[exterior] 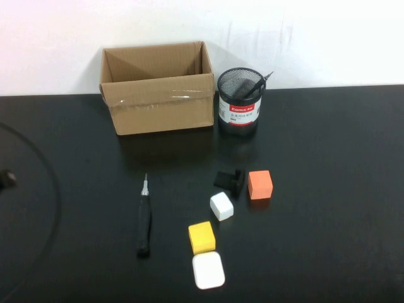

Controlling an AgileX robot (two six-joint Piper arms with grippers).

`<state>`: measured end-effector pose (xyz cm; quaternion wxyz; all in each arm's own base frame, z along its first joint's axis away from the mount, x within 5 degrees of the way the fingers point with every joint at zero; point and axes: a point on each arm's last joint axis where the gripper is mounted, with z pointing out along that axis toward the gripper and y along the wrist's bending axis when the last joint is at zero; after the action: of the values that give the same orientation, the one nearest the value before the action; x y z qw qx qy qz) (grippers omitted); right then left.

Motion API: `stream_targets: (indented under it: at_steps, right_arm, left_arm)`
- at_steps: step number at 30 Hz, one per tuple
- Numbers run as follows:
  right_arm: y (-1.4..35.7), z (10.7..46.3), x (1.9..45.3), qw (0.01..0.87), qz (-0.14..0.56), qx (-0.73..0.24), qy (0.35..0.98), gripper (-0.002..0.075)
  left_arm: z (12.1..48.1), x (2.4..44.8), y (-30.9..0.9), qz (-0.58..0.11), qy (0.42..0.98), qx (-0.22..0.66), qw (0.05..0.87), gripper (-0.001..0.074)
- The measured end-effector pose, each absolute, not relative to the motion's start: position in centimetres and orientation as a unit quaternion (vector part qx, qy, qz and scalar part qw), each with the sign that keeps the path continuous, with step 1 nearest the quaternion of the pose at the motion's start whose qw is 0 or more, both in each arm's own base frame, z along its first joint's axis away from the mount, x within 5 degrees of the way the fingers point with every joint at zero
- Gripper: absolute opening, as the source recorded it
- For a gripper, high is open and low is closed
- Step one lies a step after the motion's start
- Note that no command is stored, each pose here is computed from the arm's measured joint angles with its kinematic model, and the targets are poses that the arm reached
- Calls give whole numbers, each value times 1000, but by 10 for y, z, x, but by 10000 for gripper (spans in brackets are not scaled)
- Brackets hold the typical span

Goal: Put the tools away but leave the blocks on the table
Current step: Pick up the black Screwdriver from the table

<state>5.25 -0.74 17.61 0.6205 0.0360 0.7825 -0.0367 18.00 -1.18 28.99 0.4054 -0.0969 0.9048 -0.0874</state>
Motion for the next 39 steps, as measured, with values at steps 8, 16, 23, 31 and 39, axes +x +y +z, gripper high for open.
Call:
stream_targets:
  at_steps: [8,16,23,31,39]
  right_arm:
    - [-7,176,53,620,-37,36,783,-6]
    - [-7,176,53,620,-37,36,783,-6]
    - [-7,176,53,620,-37,36,783,-6]
    - [-7,176,53,620,-37,36,783,-6]
    - [-7,176,53,620,-37,36,783,-6]
  left_arm:
    - [283,222,-29,-132,952,-24,275,-4]
    - [278,262,-80,-147,963,77,213,-4]
    - [255,284,-134,-107,965,157,183,115]
    - [218,317,-150,-86,979,121,141,426]
    - [171,340,-160,-72,986,115,97,447]
